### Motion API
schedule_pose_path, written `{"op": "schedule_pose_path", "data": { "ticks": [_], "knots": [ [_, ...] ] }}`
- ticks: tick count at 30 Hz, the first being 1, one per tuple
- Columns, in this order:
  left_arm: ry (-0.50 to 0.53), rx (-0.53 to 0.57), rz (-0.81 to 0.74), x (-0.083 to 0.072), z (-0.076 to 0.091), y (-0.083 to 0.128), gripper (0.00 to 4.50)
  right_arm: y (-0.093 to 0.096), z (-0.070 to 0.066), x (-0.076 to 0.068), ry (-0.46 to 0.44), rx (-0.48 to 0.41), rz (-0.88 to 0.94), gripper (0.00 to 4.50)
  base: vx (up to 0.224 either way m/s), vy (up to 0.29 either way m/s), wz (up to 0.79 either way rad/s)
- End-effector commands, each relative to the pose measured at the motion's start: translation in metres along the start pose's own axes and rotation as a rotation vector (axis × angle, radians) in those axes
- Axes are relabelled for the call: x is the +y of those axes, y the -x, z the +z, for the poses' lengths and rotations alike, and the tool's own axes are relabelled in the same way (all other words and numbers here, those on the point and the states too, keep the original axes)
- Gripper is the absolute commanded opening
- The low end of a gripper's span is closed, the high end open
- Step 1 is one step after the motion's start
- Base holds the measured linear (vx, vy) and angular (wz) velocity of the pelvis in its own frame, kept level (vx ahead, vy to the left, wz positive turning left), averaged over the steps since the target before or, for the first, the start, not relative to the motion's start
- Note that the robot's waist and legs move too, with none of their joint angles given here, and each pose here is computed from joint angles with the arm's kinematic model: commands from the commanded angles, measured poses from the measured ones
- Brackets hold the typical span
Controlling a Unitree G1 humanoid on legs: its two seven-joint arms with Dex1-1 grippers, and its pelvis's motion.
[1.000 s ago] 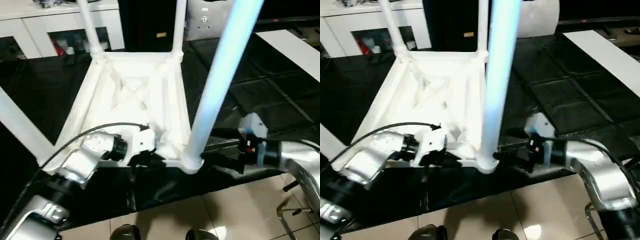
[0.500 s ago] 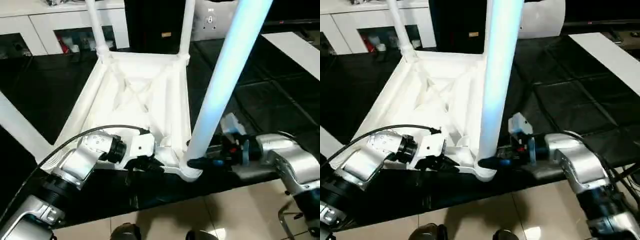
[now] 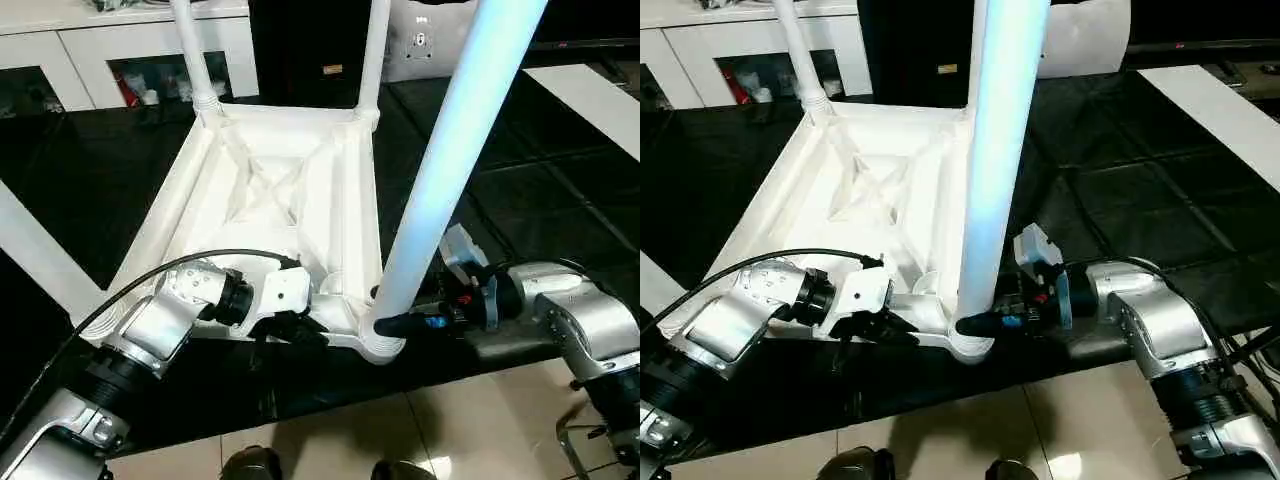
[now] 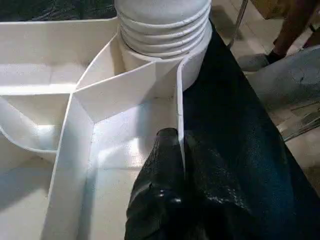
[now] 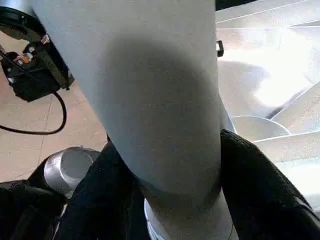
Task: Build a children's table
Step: Rotate leg to tighten
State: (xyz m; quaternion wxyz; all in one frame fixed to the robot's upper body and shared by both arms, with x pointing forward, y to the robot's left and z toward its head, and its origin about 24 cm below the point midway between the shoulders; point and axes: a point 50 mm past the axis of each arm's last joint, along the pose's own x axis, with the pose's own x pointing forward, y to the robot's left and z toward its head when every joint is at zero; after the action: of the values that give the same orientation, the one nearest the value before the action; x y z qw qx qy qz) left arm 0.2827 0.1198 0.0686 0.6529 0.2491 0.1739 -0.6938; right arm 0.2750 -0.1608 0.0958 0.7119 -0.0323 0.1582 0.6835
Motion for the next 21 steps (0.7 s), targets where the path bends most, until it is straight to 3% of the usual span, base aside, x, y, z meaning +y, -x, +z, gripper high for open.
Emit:
{"op": "schedule_pose_path", "data": {
  "ticks": [1,5,8,13,15,16,18,21],
  "knots": [
    [0.025,-0.003,0.012,0.0,0.002,-0.004,0.0,-0.006,-0.009,0.009,-0.071,0.0,0.031,2.09,0.0,0.0,0.0],
    [0.077,-0.036,0.084,0.005,0.006,-0.006,0.0,-0.015,-0.013,0.014,-0.087,-0.026,-0.037,2.09,0.0,0.0,0.0],
    [0.114,-0.064,0.162,0.012,0.011,-0.011,0.0,-0.035,-0.02,0.013,-0.116,-0.056,-0.241,2.09,0.0,0.0,0.0],
    [0.163,-0.079,0.277,0.024,0.018,-0.019,0.0,-0.059,-0.018,0.009,-0.188,-0.123,-0.444,2.06,-0.011,0.004,-0.03],
    [0.189,-0.083,0.342,0.031,0.021,-0.023,0.0,-0.07,-0.017,0.005,-0.214,-0.134,-0.532,2.05,-0.053,0.026,-0.15],
    [0.229,-0.1,0.421,0.039,0.026,-0.028,0.0,-0.083,-0.016,-0.003,-0.266,-0.159,-0.666,2.05,-0.055,0.033,-0.15],
    [0.241,-0.105,0.441,0.041,0.028,-0.029,0.0,-0.087,-0.016,-0.005,-0.285,-0.166,-0.706,2.05,-0.065,0.036,-0.16],
    [0.294,-0.136,0.55,0.051,0.038,-0.036,0.0,-0.109,-0.005,-0.019,-0.344,-0.211,-0.86,2.04,-0.107,0.037,-0.12]
  ]
}}
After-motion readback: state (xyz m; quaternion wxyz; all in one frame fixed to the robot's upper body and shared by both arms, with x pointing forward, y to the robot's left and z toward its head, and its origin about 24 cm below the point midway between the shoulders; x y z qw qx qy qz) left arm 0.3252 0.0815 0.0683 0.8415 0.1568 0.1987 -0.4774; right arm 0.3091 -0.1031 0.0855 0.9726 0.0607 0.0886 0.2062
